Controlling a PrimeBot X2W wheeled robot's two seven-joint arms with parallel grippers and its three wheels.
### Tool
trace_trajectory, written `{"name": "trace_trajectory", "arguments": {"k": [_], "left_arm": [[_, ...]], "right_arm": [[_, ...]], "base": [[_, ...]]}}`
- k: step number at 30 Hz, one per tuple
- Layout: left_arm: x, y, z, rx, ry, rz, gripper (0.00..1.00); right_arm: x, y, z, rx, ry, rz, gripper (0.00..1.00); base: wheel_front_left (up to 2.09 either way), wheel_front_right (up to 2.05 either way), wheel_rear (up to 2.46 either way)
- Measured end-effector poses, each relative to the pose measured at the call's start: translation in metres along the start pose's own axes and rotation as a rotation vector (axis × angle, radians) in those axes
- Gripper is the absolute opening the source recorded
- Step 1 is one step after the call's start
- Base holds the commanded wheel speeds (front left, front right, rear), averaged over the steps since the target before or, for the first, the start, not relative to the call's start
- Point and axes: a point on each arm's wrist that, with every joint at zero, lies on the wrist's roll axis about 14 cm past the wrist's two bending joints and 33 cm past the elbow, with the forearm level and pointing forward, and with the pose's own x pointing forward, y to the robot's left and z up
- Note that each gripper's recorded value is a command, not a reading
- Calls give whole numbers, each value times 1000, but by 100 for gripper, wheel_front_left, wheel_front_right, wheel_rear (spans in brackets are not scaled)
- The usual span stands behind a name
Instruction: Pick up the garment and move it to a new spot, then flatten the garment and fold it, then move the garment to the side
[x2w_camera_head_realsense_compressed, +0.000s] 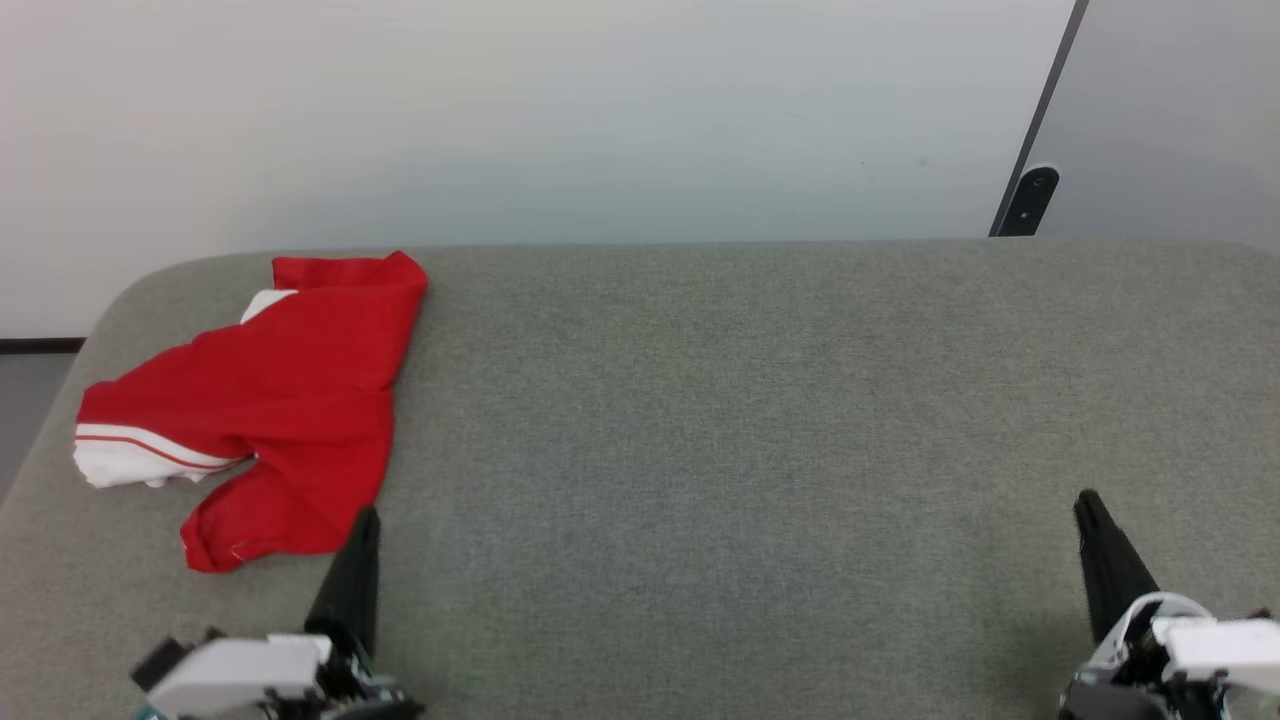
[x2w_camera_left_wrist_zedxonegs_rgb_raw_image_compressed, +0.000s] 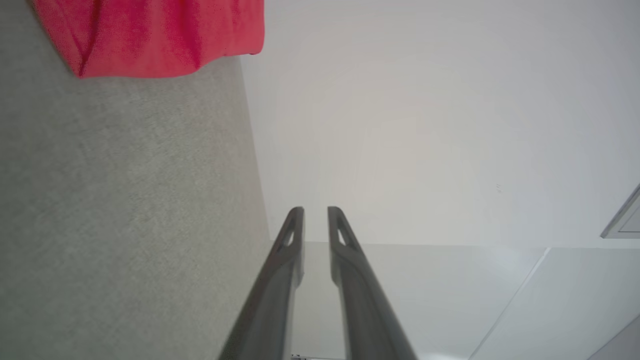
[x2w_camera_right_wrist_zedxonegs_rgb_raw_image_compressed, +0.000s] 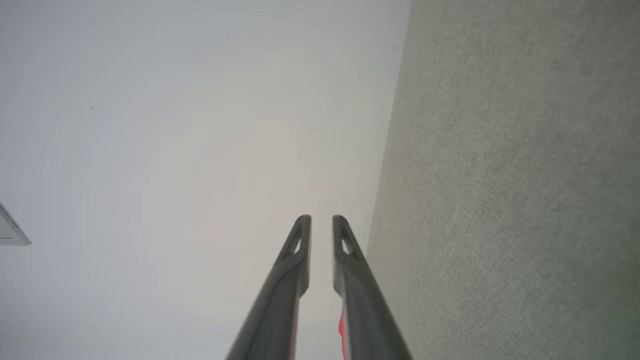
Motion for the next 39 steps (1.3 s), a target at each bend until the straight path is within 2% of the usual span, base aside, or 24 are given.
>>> {"name": "trace_trajectory", "arguments": {"k": [7,39], "left_arm": [[-17,36,-5,-15,0,106,100],[-22,14,-38,127,30,30,100]], "right_arm": [[-16,-32,0,7,-10,-95,100],[-20,-14,-30,-168,13,-30,100]], "base": [[0,0,0],[0,0,0]]}}
